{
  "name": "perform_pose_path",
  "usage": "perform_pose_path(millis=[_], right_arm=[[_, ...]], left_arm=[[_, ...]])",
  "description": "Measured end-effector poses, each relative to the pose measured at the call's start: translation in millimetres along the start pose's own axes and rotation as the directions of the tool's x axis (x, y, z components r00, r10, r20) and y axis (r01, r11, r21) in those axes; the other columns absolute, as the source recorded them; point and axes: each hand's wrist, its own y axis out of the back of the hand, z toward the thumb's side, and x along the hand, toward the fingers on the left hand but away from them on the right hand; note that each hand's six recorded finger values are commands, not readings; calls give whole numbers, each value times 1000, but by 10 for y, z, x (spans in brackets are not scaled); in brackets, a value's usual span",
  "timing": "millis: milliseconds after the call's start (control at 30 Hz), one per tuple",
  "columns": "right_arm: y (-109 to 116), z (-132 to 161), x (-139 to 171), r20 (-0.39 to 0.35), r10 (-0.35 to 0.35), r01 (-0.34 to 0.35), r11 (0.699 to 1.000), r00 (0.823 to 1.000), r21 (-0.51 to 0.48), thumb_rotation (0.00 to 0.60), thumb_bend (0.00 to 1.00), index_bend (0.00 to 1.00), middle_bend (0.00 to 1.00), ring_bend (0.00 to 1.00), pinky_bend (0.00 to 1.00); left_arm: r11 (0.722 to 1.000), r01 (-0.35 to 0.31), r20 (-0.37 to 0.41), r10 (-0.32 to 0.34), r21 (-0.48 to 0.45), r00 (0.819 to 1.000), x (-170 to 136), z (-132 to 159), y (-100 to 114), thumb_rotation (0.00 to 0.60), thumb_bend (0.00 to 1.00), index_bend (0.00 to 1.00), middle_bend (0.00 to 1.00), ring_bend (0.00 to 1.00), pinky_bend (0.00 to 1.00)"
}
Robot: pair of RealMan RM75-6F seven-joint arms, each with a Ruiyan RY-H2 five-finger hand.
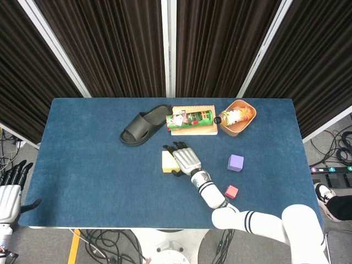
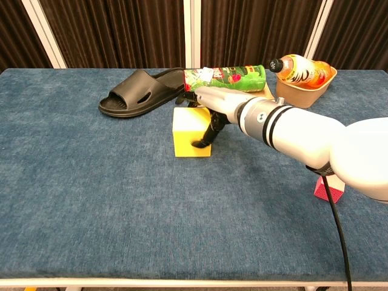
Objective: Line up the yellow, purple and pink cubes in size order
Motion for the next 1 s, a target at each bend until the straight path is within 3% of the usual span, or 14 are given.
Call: perform_pose_path(millis=[167,267,367,500,667,1000], right_arm=[[119,-22,153,-2,-18,18,999,1000,-29,600,75,0,2,0,0],[292,-193,334,15,-56,57,998,998,-37,600,79,0,56,0,0],[503,-535,588,64,-118,119,993,991,-13,600,89,11,132,0,0],[669,-1128,1029,165,-169,169,985,972,12,600,107,89,155,0,0],[607,-1624,1398,257,-149,147,989,955,27,600,108,135,158,0,0],[468,-2045,1420,345,-108,105,994,932,26,600,122,169,161,0,0]], left_arm=[[1000,-15,14,15,0,1000,-6,38,29,600,64,135,155,107,157],[1000,-18,22,18,-4,1000,-7,63,28,600,65,135,156,107,157],[1000,-16,29,16,-5,999,-1,81,18,600,65,135,156,107,157],[1000,-16,38,16,-6,999,11,114,9,600,64,135,155,107,157],[1000,-16,49,16,-7,999,26,160,8,600,64,135,156,107,157],[1000,-5,52,5,1,999,21,183,-10,600,64,135,155,107,157]])
